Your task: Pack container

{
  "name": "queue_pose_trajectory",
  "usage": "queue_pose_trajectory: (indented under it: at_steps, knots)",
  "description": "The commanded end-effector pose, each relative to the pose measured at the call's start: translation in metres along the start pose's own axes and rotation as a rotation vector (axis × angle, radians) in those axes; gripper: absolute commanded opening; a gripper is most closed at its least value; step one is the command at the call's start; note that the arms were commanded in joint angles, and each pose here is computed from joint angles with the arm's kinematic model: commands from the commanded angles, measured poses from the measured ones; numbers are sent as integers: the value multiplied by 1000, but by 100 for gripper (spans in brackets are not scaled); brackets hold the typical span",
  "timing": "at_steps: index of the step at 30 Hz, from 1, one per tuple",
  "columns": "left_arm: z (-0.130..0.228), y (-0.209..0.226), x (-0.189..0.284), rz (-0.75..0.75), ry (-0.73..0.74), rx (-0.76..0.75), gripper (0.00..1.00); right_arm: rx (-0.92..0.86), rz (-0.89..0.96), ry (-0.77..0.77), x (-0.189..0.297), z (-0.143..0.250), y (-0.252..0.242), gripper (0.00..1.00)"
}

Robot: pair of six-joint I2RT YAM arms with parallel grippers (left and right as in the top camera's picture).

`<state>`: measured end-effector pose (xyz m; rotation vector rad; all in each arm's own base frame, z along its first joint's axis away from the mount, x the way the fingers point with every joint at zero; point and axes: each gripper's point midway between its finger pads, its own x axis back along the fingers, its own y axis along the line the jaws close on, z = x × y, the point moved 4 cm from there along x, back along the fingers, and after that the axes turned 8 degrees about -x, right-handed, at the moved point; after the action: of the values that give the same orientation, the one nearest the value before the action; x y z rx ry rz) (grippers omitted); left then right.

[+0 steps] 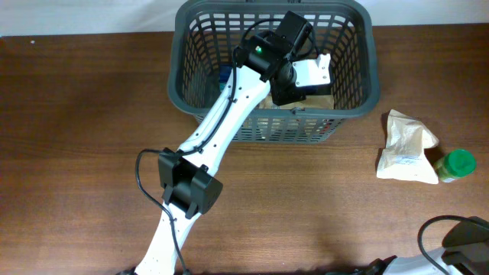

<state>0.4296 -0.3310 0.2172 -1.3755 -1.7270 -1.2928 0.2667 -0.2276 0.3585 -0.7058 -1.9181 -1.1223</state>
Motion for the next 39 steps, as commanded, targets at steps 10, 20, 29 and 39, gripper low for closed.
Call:
queue_pose_trajectory:
  at_steps: [10, 20, 29, 39]
  knots:
    - [72, 83, 211, -501, -153, 748, 71, -3, 8, -4, -1, -2, -3, 99]
    - [189, 93, 277, -655, -60, 1046, 68, -3, 8, -4, -1, -2, -3, 99]
    - [300, 59, 190, -379, 280, 1296, 93, -3, 8, -4, -1, -2, -3, 99]
    - [336, 2, 120, -110, 486, 1374, 99, 0, 17, -15, -1, -4, -4, 99]
